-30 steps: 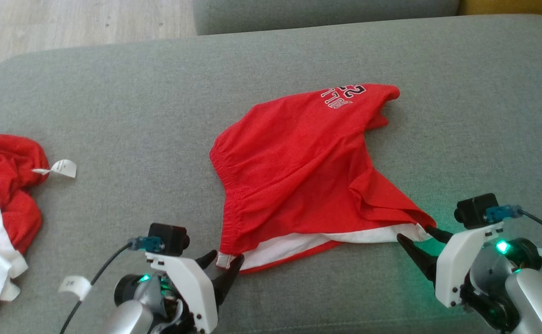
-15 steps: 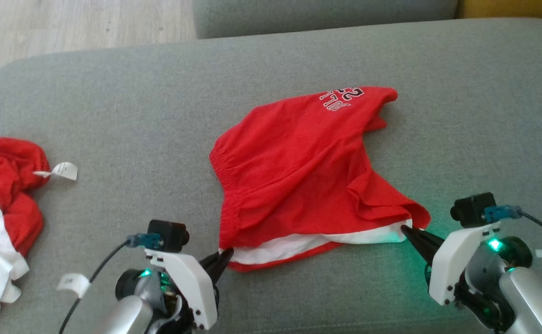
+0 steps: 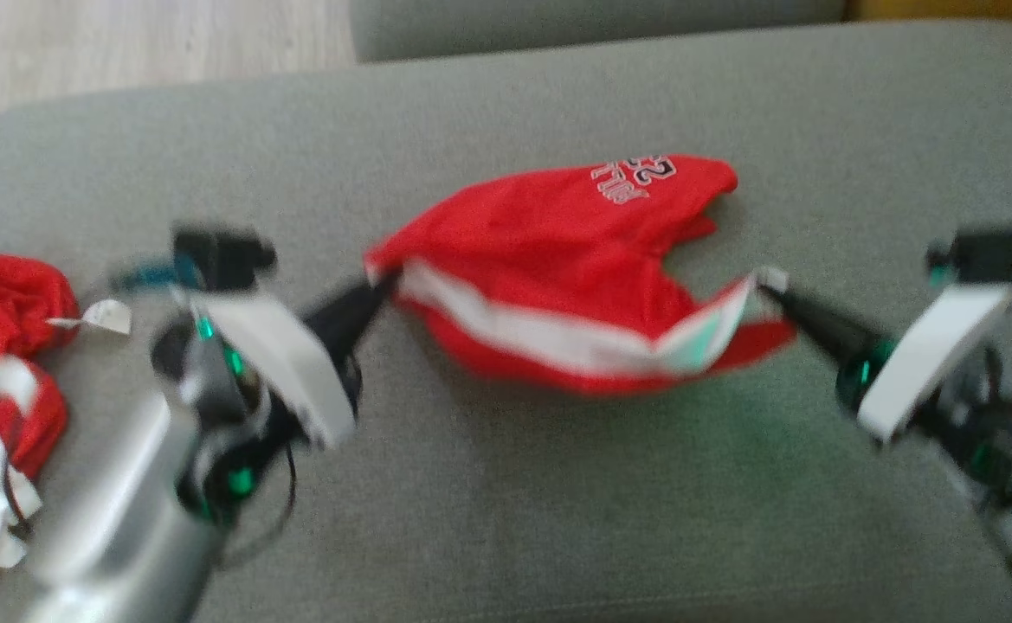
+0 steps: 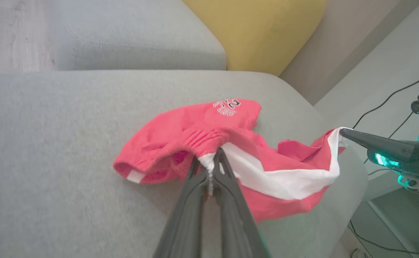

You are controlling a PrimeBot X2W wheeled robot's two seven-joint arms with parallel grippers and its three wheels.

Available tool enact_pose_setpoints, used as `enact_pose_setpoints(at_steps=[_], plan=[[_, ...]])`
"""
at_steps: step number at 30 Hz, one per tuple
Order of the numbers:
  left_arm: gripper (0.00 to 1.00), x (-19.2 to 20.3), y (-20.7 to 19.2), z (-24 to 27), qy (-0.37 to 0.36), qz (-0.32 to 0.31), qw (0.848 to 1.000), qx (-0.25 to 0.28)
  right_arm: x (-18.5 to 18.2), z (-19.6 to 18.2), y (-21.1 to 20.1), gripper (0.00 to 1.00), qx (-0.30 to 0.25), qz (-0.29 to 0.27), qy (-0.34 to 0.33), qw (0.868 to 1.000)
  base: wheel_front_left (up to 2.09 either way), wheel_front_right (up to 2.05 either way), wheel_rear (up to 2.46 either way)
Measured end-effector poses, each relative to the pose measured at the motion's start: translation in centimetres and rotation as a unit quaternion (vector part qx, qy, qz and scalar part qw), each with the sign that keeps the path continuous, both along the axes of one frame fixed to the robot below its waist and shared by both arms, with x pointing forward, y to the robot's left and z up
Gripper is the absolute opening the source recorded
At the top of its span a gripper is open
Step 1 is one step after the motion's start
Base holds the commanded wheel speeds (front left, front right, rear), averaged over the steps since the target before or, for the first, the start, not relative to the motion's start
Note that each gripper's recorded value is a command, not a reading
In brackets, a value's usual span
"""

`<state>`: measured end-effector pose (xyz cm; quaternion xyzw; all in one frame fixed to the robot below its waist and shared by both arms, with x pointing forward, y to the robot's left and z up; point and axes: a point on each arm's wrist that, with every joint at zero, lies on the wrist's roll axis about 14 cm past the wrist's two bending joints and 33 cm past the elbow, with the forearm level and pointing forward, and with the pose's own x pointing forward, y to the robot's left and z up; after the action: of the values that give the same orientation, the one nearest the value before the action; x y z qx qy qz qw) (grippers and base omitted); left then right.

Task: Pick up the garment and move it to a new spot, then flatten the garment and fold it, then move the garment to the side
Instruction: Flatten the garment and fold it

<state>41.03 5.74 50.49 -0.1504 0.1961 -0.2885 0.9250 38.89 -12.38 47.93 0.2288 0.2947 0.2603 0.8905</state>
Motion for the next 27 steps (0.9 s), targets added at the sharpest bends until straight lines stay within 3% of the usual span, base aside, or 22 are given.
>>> enact_pose_setpoints(at_steps=[7, 14, 21, 27], plan=[[0.0, 8.1, -1.0, 3.1, -0.022, 0.001, 1.0, -0.015, 7.8, 5.8, 0.0, 0.0, 0.1, -0.006, -0.028, 0.995, 0.0, 0.0, 0.0], [0.0, 17.3, -2.0, 7.2, -0.059, 0.03, 0.997, -0.044, 16.2, 10.6, -0.6, 0.0, 0.166, -0.02, -0.071, 0.983, 0.0, 0.0, 0.0], [0.0, 25.3, -1.3, 12.2, -0.097, 0.079, 0.989, -0.076, 24.1, 17.8, -2.0, 0.0, 0.213, -0.054, -0.173, 0.96, 0.0, 0.0, 0.0], [0.0, 28.8, -0.5, 16.3, -0.119, 0.107, 0.979, -0.125, 27.1, 22.9, -2.3, 0.0, 0.247, -0.071, -0.241, 0.936, 0.0, 0.0, 0.0]])
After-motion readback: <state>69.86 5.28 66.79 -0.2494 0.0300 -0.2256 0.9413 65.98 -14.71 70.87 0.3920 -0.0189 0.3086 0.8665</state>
